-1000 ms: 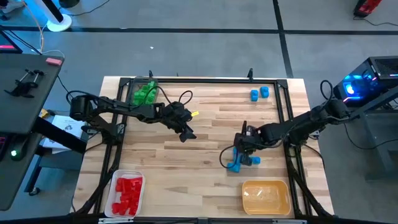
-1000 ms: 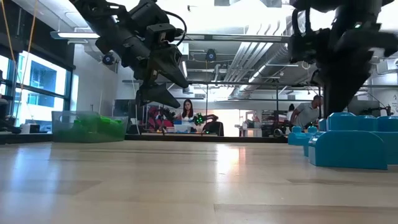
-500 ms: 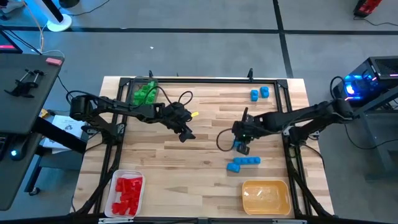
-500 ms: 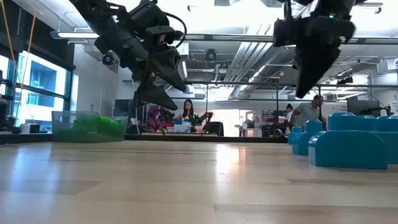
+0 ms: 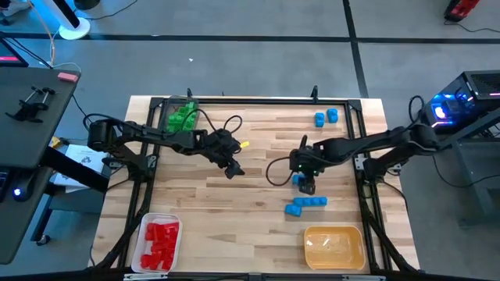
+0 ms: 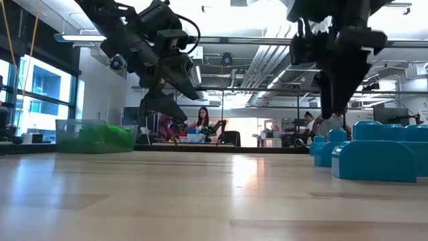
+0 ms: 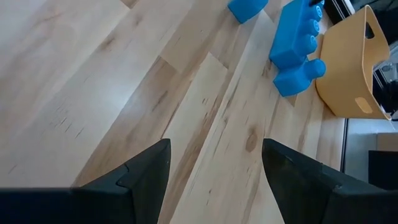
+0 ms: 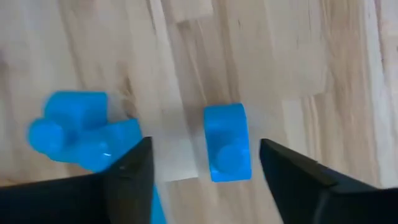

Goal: Sort blocks
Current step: Put the blue game piece into the yellow bin

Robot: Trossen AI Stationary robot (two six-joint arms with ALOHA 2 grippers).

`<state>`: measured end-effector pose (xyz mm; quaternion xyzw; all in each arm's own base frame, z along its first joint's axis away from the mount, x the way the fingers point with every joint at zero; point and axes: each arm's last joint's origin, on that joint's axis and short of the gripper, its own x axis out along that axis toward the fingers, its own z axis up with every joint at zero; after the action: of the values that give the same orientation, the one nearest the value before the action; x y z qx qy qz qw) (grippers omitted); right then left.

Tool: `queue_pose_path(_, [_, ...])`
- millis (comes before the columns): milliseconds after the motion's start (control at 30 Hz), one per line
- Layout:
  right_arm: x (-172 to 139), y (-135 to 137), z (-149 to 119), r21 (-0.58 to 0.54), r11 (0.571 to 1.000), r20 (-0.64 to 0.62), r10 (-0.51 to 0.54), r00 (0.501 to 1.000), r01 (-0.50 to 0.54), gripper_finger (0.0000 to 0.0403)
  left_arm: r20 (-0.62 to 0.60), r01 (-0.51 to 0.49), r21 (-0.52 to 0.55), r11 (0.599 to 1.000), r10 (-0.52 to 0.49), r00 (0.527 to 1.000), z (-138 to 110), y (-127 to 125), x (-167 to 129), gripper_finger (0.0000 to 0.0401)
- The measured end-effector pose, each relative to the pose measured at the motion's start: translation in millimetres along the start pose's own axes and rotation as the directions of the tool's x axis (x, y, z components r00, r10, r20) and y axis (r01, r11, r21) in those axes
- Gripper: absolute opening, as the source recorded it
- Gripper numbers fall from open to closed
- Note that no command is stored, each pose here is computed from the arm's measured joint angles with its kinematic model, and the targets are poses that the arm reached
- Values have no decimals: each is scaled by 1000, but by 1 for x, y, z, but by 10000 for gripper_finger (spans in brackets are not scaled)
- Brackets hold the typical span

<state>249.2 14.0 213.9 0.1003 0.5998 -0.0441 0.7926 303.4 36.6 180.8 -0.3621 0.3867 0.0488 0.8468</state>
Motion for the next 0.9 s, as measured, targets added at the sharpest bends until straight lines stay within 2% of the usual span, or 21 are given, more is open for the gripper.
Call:
queue_pose_path(100, [9, -1, 0, -57, 998, -48, -23, 999, 20, 255, -4, 3, 5, 1000, -3, 1000, -1, -2, 1, 239])
queue_pose_path(167, [16, -1, 1, -98, 995, -71, -41, 997, 34, 268, -7, 5, 10, 1000, -5, 1000, -2, -3, 1, 239])
queue_pose_path(433, [51, -4, 7, -148, 987, -159, -80, 984, 56, 274, 13, -22, 19, 1000, 22, 1000, -4, -5, 2, 239])
queue_pose_path(533, [62, -4, 7, -167, 984, -193, -88, 977, 56, 269, -14, 50, 14, 999, -50, 999, -2, -8, 0, 239])
queue_pose_path(700, [70, -5, 7, -149, 986, -213, -112, 971, 81, 225, -18, 283, 78, 956, -283, 959, 18, -27, -30, 239])
queue_pose_path(800, [69, -5, 8, -133, 987, -210, -121, 970, 94, 171, 76, 310, 139, 940, -323, 943, 32, -38, -59, 239])
queue_pose_path(900, [63, -5, 8, -117, 988, -211, -121, 970, 98, 99, 200, 309, 218, 926, -352, 914, 43, -48, -94, 239])
